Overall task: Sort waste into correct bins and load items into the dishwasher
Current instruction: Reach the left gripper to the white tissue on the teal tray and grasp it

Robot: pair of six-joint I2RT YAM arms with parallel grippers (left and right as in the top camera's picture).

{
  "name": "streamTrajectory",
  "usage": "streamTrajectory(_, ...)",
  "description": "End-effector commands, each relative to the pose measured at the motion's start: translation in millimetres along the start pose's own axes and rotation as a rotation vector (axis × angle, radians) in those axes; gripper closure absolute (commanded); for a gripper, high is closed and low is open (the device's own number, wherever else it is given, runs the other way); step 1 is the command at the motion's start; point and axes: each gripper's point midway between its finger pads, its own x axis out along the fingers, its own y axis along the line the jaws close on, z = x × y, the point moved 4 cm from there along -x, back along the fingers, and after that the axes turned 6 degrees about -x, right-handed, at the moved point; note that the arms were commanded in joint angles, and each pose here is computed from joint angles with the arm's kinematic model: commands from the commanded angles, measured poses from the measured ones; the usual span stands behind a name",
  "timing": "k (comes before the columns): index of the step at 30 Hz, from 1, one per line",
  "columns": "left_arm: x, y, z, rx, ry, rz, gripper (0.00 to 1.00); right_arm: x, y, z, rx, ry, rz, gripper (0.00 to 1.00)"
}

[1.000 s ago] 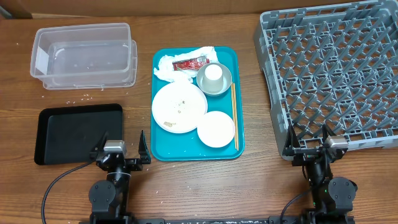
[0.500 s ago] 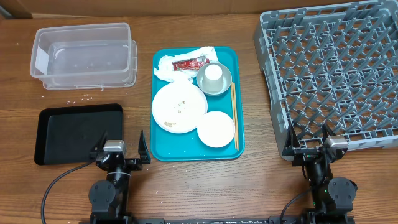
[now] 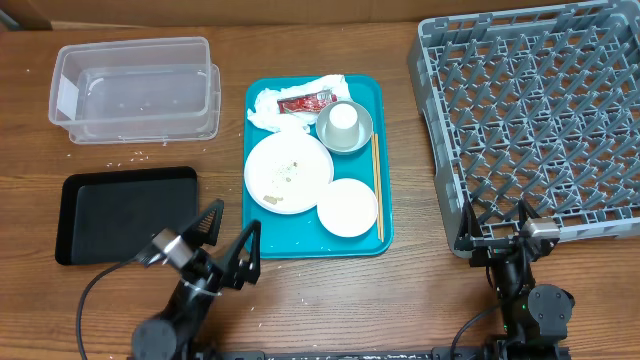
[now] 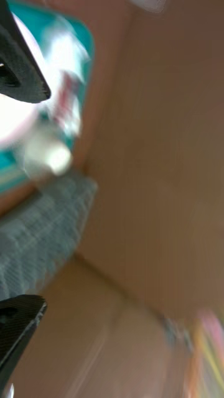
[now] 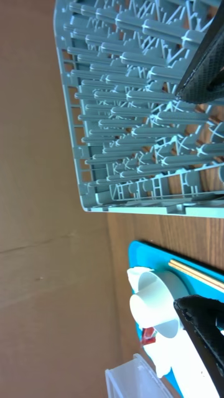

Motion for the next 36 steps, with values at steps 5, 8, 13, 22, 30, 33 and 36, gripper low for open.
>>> streamTrajectory(5, 0, -49, 37, 0.093, -0.060, -0.121, 0.00, 0, 0, -2, -0.003, -0.004, -0.002, 0.00)
streamTrajectory(8, 8, -52, 47, 0.182, 0.041, -0.006, 0.00, 0, 0, -2, -0.003, -0.004, -0.002, 0.00)
streamTrajectory(13, 35, -43, 67, 0.190, 0.272, 0.236, 0.00, 0, 0, -2, -0.003, -0.004, -0.002, 0.00)
streamTrajectory(22, 114, -19, 88, -0.022, 0.843, 0.472, 0.00, 0, 0, -2, -0.003, -0.004, -0.002, 0.00)
streamTrajectory(30, 161, 31, 75, -0.023, 1.045, 0.697, 0.00, 0, 0, -2, -0.003, -0.004, -0.002, 0.00)
streamTrajectory(33, 171, 55, 70, 0.108, 1.121, 0.904, 0.00, 0, 0, -2, -0.003, -0.004, -0.002, 0.00)
streamTrajectory(36, 188, 80, 67, 0.223, 1.119, 1.012, 0.00, 0, 0, -2, -0.003, -0.004, -0.003, 0.00)
